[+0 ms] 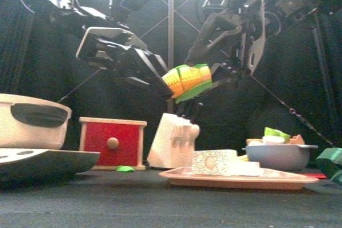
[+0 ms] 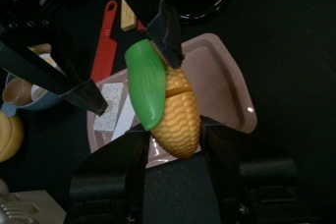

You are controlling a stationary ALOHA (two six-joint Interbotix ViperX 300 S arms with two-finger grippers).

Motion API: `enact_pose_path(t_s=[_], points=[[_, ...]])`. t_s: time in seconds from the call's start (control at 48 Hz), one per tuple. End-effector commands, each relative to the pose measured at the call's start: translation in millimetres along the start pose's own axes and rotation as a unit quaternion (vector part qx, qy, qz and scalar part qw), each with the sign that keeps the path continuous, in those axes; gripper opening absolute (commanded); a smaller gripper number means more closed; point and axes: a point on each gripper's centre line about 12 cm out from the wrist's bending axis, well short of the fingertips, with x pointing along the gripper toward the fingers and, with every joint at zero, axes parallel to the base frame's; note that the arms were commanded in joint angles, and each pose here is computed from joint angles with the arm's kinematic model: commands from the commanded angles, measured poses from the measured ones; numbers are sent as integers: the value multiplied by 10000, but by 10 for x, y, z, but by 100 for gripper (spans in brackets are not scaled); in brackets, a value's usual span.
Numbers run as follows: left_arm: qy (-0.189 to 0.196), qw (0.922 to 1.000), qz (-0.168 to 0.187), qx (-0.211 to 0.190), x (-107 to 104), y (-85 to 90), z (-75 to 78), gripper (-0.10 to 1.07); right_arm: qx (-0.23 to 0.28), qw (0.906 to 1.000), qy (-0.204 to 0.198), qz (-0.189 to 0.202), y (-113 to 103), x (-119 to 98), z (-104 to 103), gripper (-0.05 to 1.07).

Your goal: Peel corn husk

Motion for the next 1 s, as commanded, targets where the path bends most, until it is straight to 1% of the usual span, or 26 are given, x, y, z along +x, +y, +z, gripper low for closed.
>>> enact_pose_path(t_s=[0.0, 0.125, 0.25, 0.312, 0.438, 0.604, 0.729, 0.979], points=[[-152, 9998, 111, 7, -17, 85, 128, 62, 15, 9998, -174, 96, 50, -43, 133, 94], [-136, 9999, 94, 2, -17, 70, 114, 62, 27, 9998, -183, 93, 48, -43, 141, 80], [-96, 9999, 71, -3, -15, 51, 83, 62, 75, 9998, -198, 58, 17, -41, 155, 60], [-58, 10000, 51, -45, -8, 35, 53, 62, 100, 9997, -210, 12, -18, -40, 164, 54], [8, 9999, 31, -148, 13, 17, 3, 62, 131, 9995, -276, -58, -56, -53, 202, 49], [65, 9997, 9, -238, 39, -1, -37, 62, 176, 9983, -442, -337, -135, -63, 262, 48], [69, 9997, -1, -234, 39, -10, -39, 62, 189, 9974, -529, -447, -154, -68, 299, 46], [98, 9995, -3, -287, 36, -17, -64, 62, 262, 9965, -548, -573, -189, -70, 284, 38]])
